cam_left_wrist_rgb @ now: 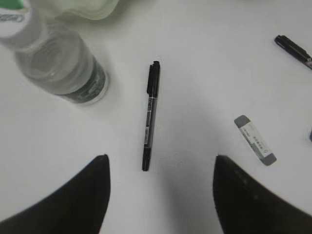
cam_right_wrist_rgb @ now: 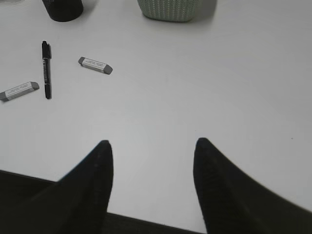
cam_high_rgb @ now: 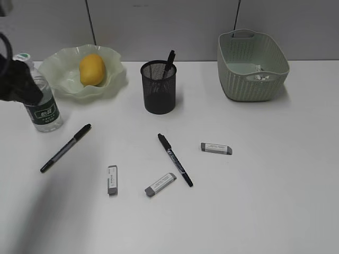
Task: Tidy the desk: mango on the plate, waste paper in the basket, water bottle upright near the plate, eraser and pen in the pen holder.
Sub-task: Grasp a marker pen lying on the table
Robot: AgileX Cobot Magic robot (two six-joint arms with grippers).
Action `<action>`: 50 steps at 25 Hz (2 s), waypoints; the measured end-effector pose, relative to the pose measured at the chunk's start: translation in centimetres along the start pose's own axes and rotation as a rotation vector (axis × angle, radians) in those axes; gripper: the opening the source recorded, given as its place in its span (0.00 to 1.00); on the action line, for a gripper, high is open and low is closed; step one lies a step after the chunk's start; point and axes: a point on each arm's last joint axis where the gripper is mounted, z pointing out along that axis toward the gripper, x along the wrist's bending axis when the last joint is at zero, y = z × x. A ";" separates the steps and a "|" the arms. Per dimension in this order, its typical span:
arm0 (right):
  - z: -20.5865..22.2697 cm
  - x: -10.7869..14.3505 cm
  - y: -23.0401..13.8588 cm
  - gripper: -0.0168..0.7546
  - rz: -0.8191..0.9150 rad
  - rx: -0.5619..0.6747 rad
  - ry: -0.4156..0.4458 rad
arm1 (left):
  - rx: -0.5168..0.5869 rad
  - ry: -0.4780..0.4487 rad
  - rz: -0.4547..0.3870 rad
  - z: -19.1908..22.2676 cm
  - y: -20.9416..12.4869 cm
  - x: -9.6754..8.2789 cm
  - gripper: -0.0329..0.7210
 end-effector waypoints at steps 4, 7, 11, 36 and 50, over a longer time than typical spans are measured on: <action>0.0 0.0 0.0 0.58 0.000 -0.001 0.000 | 0.113 -0.041 0.076 3.3 2.1 -1.2 0.71; 0.0 0.0 0.0 0.58 0.000 -0.002 0.000 | 0.200 -0.062 0.104 6.0 3.2 -1.7 0.71; 0.0 0.0 0.0 0.58 0.000 -0.003 0.000 | 0.294 -0.053 0.134 9.5 4.2 -1.5 0.71; 0.0 0.0 0.0 0.58 0.001 -0.003 0.000 | 0.476 -0.041 0.157 21.3 5.1 -0.5 0.67; 0.0 0.0 0.0 0.58 0.001 -0.005 0.000 | 0.480 -0.026 0.166 22.1 4.9 -0.1 0.22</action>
